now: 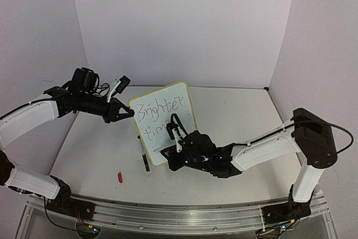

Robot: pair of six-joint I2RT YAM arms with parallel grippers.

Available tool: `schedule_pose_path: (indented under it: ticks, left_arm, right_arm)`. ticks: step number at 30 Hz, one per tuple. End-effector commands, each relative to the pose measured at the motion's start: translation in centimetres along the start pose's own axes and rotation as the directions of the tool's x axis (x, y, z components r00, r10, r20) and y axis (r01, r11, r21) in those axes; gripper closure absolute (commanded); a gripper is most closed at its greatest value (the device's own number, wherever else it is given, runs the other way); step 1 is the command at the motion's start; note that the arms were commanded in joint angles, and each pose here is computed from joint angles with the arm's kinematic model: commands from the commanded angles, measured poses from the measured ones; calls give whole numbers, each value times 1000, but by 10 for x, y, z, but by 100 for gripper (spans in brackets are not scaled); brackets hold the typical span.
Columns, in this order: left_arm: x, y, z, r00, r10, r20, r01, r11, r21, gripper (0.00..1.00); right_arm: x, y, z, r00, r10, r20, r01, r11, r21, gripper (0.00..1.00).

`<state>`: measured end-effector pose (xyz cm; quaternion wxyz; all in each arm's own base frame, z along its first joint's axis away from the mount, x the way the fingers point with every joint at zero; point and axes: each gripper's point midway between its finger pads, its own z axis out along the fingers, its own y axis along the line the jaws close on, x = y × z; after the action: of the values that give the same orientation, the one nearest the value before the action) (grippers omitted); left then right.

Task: Write a sentence on the whiteboard
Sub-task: Write on the whiteboard at the center of the board.

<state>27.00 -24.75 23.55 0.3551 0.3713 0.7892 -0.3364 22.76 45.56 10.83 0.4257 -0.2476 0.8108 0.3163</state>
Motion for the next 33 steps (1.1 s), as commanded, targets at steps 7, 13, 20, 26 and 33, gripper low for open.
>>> schedule_pose_path:
  ticks: [7,13,20,26,33]
  left_arm:
    - [24,13,2,997,10,-80,-16,997,-74,100]
    - [23,13,2,997,10,-80,-16,997,-75,100]
    - [24,13,2,997,10,-82,-16,997,-76,100]
    - [24,13,2,997,9,-82,-15,997,-76,100]
    - [25,14,3,996,8,-84,-15,997,-77,100]
  right_arm:
    - [11,-2,9,1000,9,-23,-9,1000,8,100]
    - [19,-11,6,999,16,-38,-15,999,39,100]
    - [1,-15,-2,1000,2,3,-3,997,83,100]
    - [-16,-10,-7,999,-12,39,9,997,79,100]
    - [-35,-4,-13,997,-21,78,15,998,68,100]
